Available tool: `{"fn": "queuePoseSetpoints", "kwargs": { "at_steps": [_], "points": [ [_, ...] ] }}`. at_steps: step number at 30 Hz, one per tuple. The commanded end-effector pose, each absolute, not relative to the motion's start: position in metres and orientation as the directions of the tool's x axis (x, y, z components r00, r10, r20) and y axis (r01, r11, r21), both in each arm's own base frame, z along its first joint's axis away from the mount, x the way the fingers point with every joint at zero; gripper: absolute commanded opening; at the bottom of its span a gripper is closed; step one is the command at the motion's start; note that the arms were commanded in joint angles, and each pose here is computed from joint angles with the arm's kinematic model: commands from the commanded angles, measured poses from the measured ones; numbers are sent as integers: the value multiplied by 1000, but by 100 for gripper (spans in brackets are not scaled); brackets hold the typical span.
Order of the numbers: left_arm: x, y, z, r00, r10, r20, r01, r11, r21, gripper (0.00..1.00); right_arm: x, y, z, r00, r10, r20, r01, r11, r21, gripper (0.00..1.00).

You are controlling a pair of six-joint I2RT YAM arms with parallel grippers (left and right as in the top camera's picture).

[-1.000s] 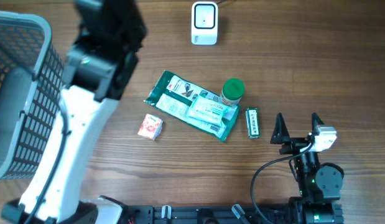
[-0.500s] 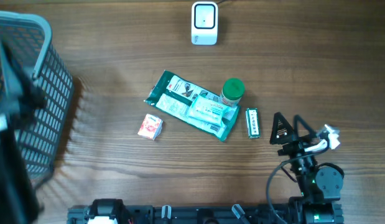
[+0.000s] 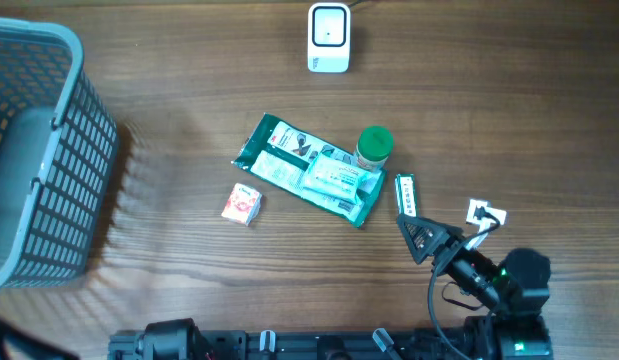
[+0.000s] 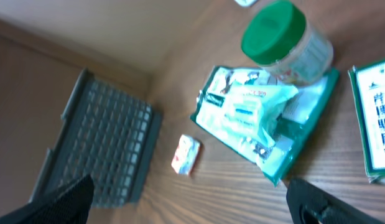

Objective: Scan the item barcode
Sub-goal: 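Retract the left arm and grasp the small green box with the right gripper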

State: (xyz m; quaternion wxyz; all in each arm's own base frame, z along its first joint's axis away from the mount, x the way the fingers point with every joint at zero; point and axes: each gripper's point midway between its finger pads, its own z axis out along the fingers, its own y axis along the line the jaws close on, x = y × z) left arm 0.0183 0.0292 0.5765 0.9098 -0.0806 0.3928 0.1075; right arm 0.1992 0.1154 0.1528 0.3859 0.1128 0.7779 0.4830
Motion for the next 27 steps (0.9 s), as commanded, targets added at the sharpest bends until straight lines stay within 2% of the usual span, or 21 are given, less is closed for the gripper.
{"fn": "queuePoseSetpoints", "kwargs": {
  "at_steps": [1,4,6,10,12,15,17,19,22,25,26,27],
  "points": [
    [-6,29,576,709,127,-694,-253,964,-82,100,207,100,175,-665,440,-604,-181,689,702,99],
    [-9,36,575,708,137,-693,-289,951,-107,100,216,69,160,-761,365,-536,26,843,537,99],
    [-10,36,575,701,161,-694,-313,945,-97,100,230,53,154,-836,329,-439,130,896,424,100],
    [-12,37,575,661,267,-702,-416,908,-47,100,281,58,130,-867,313,-388,131,894,428,100],
    [-13,37,575,655,280,-702,-435,899,-47,100,286,61,106,-906,256,-337,104,906,410,100],
    [-12,37,574,647,286,-707,-445,895,-45,100,284,54,56,-947,250,-203,175,929,326,99],
    [-11,38,572,641,285,-713,-445,894,-43,100,286,58,33,-962,220,-164,167,944,286,93],
    [-10,38,571,638,284,-715,-445,894,-41,100,290,73,16,-971,185,-150,139,952,274,93],
    [-10,38,571,638,284,-716,-445,894,-42,100,301,83,4,-969,148,-200,106,973,207,94],
    [-10,38,571,638,284,-716,-445,894,-42,100,307,77,-5,-962,82,-262,74,996,39,94],
    [-10,38,571,638,285,-716,-446,894,-42,100,308,74,-7,-958,100,-270,99,995,14,89],
    [-10,38,571,638,284,-716,-445,894,-42,100,309,74,-7,-957,100,-273,100,995,15,74]
  ]
}}
